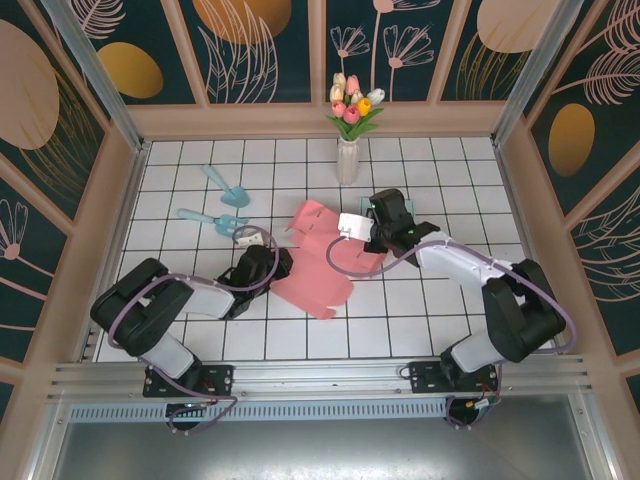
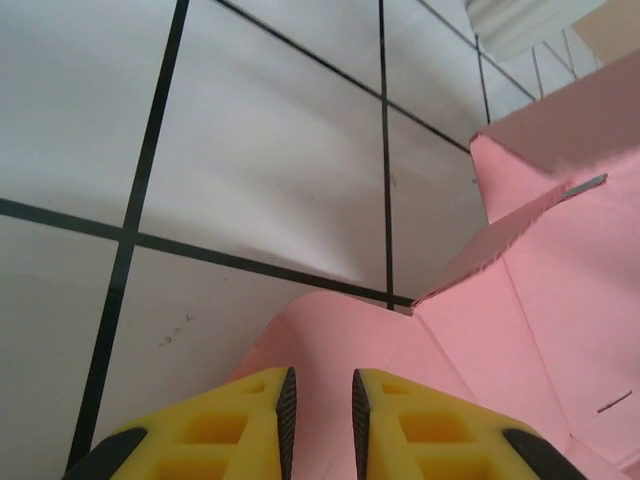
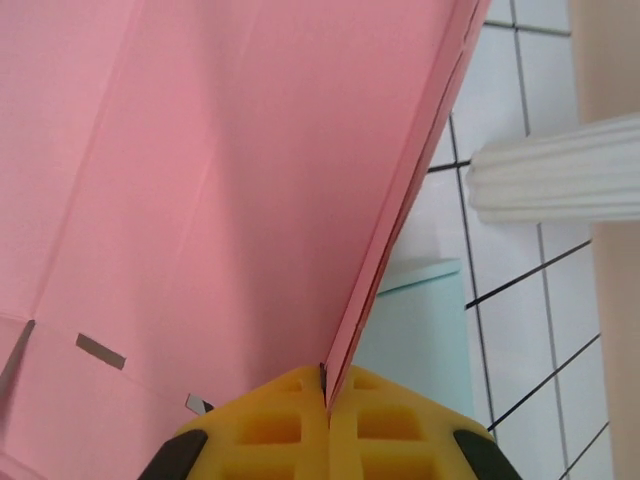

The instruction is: Fold the paper box

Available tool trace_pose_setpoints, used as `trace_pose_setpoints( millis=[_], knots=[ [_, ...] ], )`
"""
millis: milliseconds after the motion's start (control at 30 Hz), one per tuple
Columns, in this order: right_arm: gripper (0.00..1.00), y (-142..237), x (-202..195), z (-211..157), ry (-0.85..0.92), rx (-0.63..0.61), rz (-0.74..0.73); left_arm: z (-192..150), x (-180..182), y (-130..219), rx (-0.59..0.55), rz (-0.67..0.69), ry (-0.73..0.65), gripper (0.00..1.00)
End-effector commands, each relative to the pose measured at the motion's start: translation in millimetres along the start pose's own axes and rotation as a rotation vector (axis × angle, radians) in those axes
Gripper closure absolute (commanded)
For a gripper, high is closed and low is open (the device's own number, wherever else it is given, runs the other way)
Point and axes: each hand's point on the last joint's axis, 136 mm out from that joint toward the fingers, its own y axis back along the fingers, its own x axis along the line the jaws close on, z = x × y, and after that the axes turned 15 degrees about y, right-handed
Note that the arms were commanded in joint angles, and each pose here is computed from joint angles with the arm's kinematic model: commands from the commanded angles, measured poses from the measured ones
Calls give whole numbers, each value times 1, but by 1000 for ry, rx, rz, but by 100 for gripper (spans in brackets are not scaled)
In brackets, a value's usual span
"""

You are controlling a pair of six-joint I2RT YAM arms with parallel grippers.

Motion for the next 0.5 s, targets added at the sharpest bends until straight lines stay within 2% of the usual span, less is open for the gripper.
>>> trace_pose_setpoints(
  millis=[0, 167, 467],
  knots=[
    [100, 6, -12, 8, 46, -46, -48, 16, 9, 10, -60, 58, -43, 74],
    [100, 7, -20, 5, 47, -21, -72, 29, -8, 19, -103, 28, -52, 71],
    [100, 5, -17, 5, 54, 6, -78, 32, 3, 7, -127, 99, -74, 73]
  ],
)
